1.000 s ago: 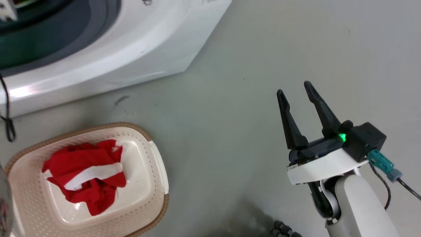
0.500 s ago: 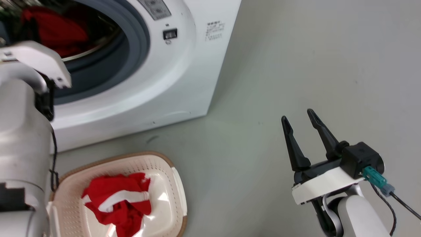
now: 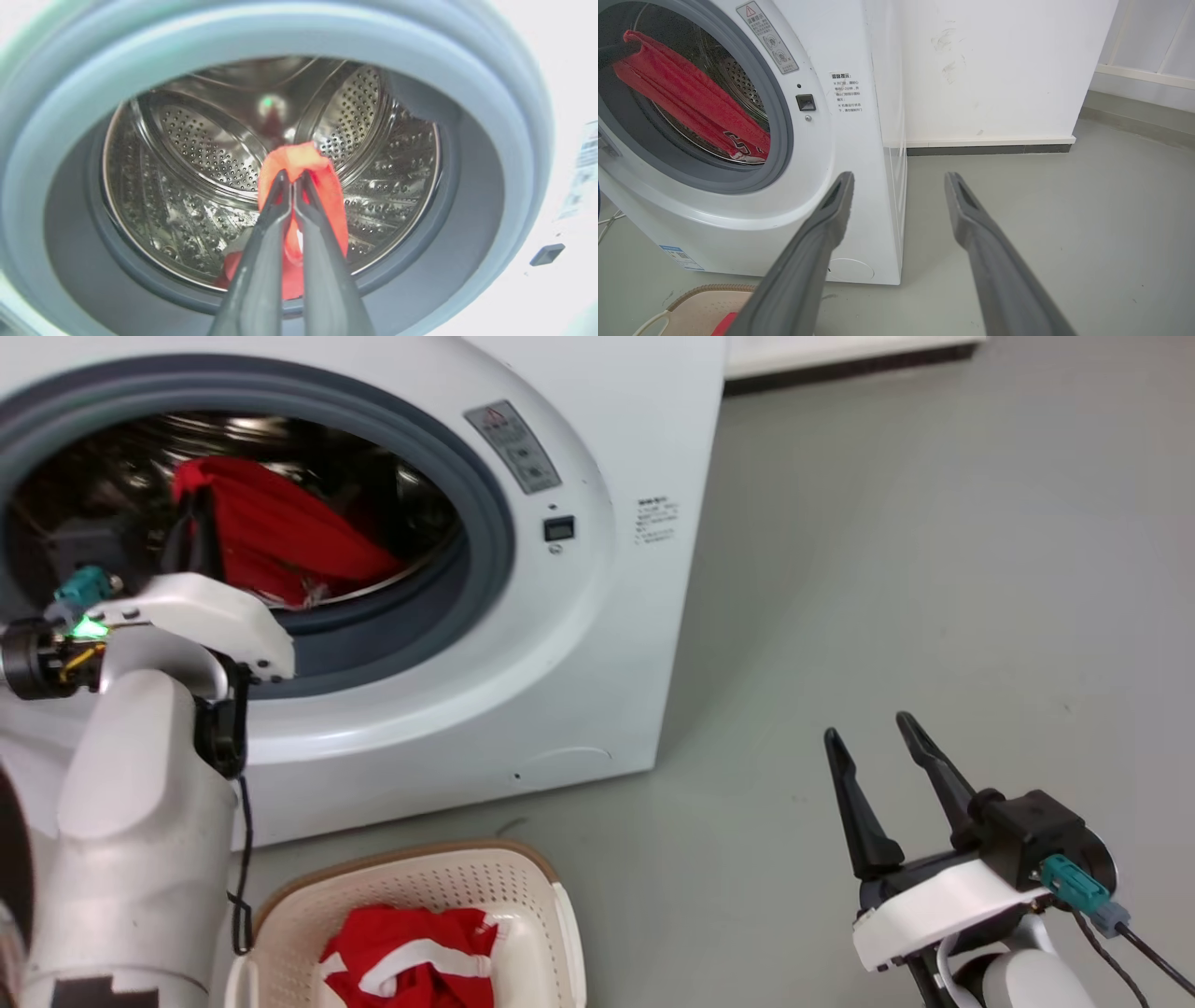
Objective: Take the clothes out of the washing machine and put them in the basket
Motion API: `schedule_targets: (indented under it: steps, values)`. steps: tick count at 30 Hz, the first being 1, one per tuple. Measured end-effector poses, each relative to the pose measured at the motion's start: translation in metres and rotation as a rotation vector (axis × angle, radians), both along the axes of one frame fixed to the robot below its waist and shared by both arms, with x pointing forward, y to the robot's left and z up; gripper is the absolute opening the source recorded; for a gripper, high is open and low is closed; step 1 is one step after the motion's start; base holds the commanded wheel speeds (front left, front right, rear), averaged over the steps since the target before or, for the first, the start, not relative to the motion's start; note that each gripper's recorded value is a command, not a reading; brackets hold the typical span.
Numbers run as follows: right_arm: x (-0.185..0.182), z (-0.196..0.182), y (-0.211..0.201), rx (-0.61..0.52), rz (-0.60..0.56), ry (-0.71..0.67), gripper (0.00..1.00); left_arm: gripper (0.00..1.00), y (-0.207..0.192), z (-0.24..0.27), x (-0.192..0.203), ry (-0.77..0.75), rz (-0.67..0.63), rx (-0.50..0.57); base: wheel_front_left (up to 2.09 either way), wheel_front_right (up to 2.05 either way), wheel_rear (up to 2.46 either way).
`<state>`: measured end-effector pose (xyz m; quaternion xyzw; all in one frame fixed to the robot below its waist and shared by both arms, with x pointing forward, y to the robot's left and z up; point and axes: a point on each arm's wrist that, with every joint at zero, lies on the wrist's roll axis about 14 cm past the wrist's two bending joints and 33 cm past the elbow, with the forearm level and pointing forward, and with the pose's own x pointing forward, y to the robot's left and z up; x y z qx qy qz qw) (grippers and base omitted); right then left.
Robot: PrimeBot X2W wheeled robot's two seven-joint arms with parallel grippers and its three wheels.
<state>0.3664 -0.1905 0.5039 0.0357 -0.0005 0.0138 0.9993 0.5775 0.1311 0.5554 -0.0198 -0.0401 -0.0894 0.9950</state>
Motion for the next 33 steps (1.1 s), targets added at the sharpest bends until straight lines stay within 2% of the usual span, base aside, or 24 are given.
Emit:
schedule_targets:
  steps: [13, 25, 29, 33]
  values:
    - [-0.008, 0.017, 0.017, 0.007, 0.05, -0.037, 1.0, 0.0, -0.002, 0.069, -0.072, -0.26, -0.031, -0.058, 0.0, 0.0, 0.0]
    - [-0.007, 0.019, 0.037, 0.008, 0.112, -0.032, 1.0, 0.0, 0.007, 0.176, -0.149, -0.574, -0.033, -0.071, 0.0, 0.0, 0.0]
    - [-0.007, 0.018, 0.042, 0.007, 0.128, -0.025, 1.0, 0.0, 0.008, 0.186, -0.169, -0.598, -0.033, -0.077, 0.0, 0.0, 0.0]
    - [-0.006, 0.017, 0.044, 0.005, 0.136, -0.022, 1.0, 0.0, 0.009, 0.168, -0.179, -0.539, -0.022, -0.102, 0.0, 0.0, 0.0]
